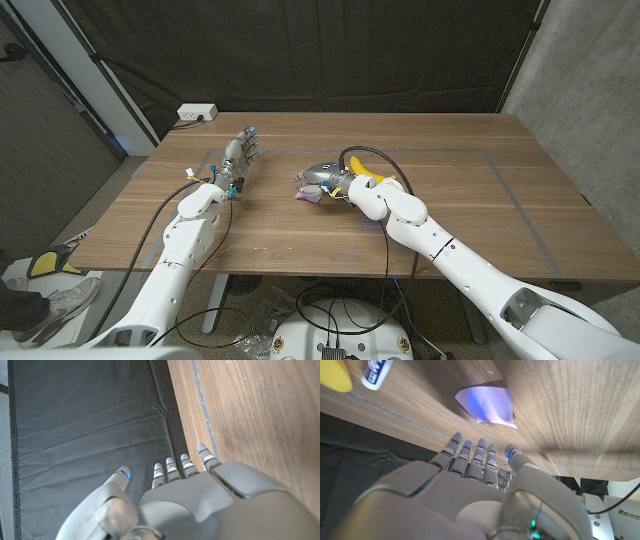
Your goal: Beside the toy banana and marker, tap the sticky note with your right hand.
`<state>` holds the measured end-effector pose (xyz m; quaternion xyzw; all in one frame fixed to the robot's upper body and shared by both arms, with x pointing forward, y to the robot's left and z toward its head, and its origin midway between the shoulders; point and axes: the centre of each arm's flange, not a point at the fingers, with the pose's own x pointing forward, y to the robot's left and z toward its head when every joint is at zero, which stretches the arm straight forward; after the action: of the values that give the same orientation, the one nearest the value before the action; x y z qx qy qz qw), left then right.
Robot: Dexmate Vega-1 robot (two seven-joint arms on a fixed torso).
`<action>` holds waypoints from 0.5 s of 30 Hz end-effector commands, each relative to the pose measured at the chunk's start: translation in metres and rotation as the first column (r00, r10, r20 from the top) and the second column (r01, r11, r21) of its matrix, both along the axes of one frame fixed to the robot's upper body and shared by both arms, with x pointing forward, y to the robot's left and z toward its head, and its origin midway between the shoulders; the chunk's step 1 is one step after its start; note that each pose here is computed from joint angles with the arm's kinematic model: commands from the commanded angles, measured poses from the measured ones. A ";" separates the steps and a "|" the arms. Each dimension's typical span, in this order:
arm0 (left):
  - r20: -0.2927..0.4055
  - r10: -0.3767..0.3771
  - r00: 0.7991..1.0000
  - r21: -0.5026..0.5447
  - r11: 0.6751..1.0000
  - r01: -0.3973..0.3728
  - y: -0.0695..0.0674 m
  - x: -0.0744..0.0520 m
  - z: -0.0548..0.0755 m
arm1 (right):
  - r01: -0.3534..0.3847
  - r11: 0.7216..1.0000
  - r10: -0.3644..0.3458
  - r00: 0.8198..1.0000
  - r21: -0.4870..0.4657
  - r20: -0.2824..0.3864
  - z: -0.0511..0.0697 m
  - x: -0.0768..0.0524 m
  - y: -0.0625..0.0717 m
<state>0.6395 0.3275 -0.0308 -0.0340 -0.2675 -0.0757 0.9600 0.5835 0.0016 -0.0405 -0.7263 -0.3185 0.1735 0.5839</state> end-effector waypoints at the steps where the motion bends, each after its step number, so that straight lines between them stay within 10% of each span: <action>1: 0.003 -0.007 1.000 0.014 1.000 0.007 -0.002 0.004 0.006 | 0.034 0.999 -0.035 0.999 -0.017 -0.037 -0.009 0.012 -0.001; 15: 0.010 -0.023 1.000 0.016 1.000 0.023 -0.005 0.012 0.009 | 0.104 0.995 -0.104 0.993 -0.006 -0.062 -0.012 0.018 -0.027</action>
<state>0.6452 0.3249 -0.0249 -0.0287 -0.2682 -0.0835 0.9593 0.5974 -0.0061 -0.0483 -0.7346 -0.2854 0.1743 0.5904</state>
